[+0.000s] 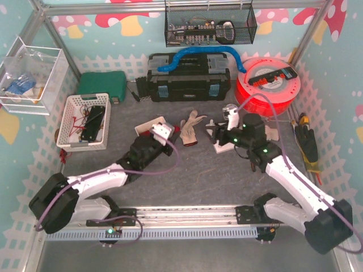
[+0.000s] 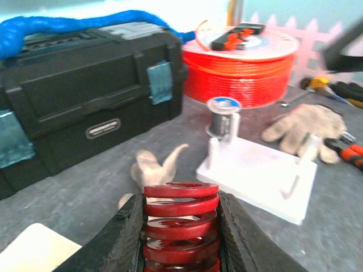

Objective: Install the large spring

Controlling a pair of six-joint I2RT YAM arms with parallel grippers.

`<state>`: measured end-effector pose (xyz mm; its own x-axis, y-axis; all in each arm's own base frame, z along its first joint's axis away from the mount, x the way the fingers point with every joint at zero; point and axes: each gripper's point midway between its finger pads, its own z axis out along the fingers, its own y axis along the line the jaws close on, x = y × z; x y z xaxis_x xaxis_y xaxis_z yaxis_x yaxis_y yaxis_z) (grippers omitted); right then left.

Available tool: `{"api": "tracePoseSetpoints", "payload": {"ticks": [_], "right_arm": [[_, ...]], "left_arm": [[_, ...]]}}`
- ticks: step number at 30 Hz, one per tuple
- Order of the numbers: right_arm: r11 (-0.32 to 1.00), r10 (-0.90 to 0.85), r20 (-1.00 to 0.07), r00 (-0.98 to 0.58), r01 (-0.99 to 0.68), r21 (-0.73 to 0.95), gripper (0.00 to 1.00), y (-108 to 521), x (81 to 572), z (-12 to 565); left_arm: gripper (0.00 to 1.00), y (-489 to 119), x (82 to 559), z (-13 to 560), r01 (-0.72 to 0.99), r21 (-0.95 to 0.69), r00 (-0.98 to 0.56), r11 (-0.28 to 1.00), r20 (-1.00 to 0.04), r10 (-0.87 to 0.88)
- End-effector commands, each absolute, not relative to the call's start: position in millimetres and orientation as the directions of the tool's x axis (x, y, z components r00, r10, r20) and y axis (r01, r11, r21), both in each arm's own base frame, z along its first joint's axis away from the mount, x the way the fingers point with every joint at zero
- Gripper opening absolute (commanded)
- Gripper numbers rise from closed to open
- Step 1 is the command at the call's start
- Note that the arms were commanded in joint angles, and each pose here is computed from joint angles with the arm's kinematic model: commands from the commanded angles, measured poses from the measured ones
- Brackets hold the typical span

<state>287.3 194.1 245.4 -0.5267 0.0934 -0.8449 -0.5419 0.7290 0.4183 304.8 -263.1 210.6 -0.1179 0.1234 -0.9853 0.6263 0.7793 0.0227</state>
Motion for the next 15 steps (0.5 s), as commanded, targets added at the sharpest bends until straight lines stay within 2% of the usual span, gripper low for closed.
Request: {"api": "tracePoseSetpoints", "payload": {"ticks": [1,5,12,15], "right_arm": [[0.625,-0.022,-0.816,-0.578,-0.645,0.439,0.74,240,267,246],[0.555,-0.104,-0.8,-0.591,-0.702,0.446,0.7,268,249,246],[0.47,-0.195,-0.758,-0.623,-0.737,0.485,0.67,293,221,234],[0.485,-0.236,-0.727,-0.644,-0.727,0.486,0.66,300,219,220]], "left_arm": [[0.05,-270,271,257,0.661,0.163,0.181,0.732,-0.982,0.055],[0.04,-278,237,245,0.67,0.295,0.312,0.681,-0.945,0.102],[0.02,-280,218,232,0.691,0.329,0.36,0.644,-0.929,0.089],[0.02,-284,214,232,0.697,0.339,0.368,0.632,-0.925,0.09]]}}
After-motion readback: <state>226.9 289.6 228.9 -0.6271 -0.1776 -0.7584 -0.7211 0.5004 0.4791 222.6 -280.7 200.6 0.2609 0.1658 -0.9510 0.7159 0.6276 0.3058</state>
